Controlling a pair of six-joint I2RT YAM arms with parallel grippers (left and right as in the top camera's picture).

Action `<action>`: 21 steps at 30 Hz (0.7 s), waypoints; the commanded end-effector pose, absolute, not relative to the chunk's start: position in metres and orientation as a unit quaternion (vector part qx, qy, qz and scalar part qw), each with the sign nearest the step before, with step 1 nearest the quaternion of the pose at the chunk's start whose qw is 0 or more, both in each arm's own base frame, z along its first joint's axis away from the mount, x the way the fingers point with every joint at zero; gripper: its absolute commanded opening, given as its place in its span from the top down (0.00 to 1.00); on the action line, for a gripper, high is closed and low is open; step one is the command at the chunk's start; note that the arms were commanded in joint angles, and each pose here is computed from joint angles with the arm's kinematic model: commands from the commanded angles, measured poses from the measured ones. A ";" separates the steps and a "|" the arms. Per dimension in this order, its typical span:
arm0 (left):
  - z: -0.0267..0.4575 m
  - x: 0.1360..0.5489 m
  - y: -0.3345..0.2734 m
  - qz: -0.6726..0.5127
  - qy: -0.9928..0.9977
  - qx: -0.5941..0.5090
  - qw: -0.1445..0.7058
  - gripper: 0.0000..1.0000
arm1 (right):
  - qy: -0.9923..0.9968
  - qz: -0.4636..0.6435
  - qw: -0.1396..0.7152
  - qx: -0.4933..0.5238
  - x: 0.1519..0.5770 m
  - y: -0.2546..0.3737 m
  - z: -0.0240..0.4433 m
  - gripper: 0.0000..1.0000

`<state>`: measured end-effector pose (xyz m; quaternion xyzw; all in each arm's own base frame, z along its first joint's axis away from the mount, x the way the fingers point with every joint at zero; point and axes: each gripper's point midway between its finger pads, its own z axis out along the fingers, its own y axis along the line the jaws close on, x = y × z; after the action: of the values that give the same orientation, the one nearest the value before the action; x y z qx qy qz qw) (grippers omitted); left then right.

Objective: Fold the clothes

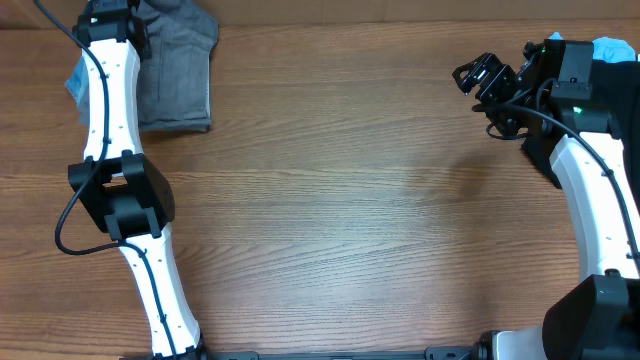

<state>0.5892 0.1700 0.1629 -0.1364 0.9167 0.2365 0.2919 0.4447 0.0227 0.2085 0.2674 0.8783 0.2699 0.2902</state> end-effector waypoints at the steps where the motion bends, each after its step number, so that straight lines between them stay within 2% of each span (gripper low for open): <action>1: 0.185 0.596 0.181 0.248 0.895 -0.171 0.328 0.96 | 0.876 0.273 0.293 0.267 0.446 0.023 0.211 0.00; 17: 0.192 0.585 0.227 0.267 0.871 -0.233 0.339 0.93 | 0.876 0.273 0.293 0.267 0.446 0.023 0.211 0.00; 21: 0.184 0.586 0.233 0.241 0.879 -0.233 0.340 0.90 | 0.876 0.273 0.293 0.267 0.446 0.023 0.211 0.00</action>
<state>0.5857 0.2150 0.1726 -0.2064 0.8922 0.2437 0.3194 0.4448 0.0225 0.2086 0.2675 0.8782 0.2698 0.2906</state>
